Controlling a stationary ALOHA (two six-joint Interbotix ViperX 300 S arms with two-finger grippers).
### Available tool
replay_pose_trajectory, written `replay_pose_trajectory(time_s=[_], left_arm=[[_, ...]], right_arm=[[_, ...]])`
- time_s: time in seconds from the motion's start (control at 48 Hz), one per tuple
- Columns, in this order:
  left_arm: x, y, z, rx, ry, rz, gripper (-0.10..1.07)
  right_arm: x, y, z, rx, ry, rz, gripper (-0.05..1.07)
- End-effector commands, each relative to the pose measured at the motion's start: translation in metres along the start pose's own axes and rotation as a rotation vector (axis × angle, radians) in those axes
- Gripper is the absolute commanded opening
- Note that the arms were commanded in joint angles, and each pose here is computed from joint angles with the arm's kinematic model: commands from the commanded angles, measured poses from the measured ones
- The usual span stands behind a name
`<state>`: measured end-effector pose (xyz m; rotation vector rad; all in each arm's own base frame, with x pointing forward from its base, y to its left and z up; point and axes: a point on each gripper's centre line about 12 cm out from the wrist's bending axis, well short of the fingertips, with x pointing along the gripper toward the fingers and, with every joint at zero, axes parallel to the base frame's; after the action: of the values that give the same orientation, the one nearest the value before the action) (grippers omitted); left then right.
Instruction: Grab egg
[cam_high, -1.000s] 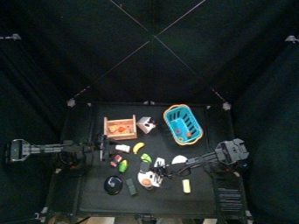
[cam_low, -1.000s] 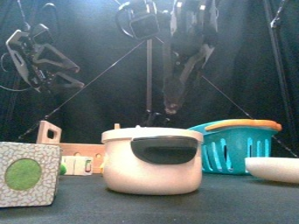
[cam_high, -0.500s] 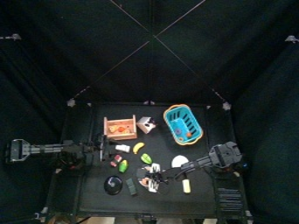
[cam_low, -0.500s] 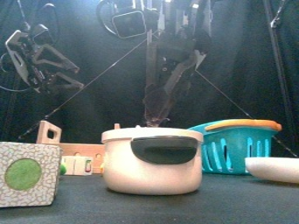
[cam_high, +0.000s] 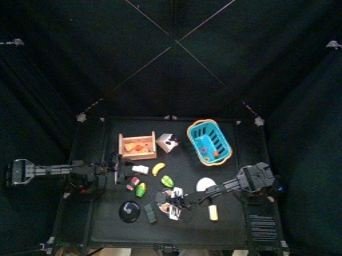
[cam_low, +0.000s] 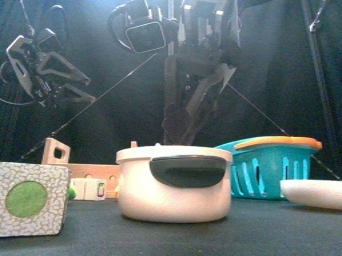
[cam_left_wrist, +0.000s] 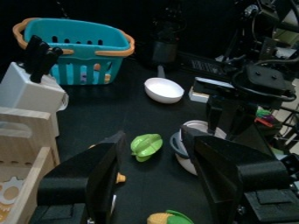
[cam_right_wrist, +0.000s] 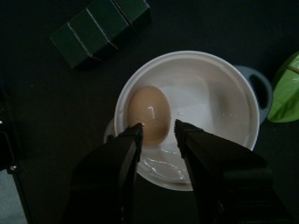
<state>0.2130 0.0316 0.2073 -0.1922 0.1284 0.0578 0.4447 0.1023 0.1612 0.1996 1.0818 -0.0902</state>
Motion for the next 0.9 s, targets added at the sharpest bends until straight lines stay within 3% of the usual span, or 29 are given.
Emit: replay_pose_trajectory(time_s=[0.0,0.208,0.875], left_arm=[[0.002,0.0,0.005,0.003,-0.013,-0.003,0.9],[0.002,0.0,0.004,0.002,-0.012,-0.002,0.9],[0.001,0.001,0.003,0.0,-0.009,0.004,0.9]], right_arm=[[-0.01,0.002,0.014,0.01,-0.048,0.021,0.79],[-0.001,-0.001,0.011,0.01,-0.027,0.005,0.86],[0.011,-0.017,0.011,0.024,-0.006,-0.026,0.86]])
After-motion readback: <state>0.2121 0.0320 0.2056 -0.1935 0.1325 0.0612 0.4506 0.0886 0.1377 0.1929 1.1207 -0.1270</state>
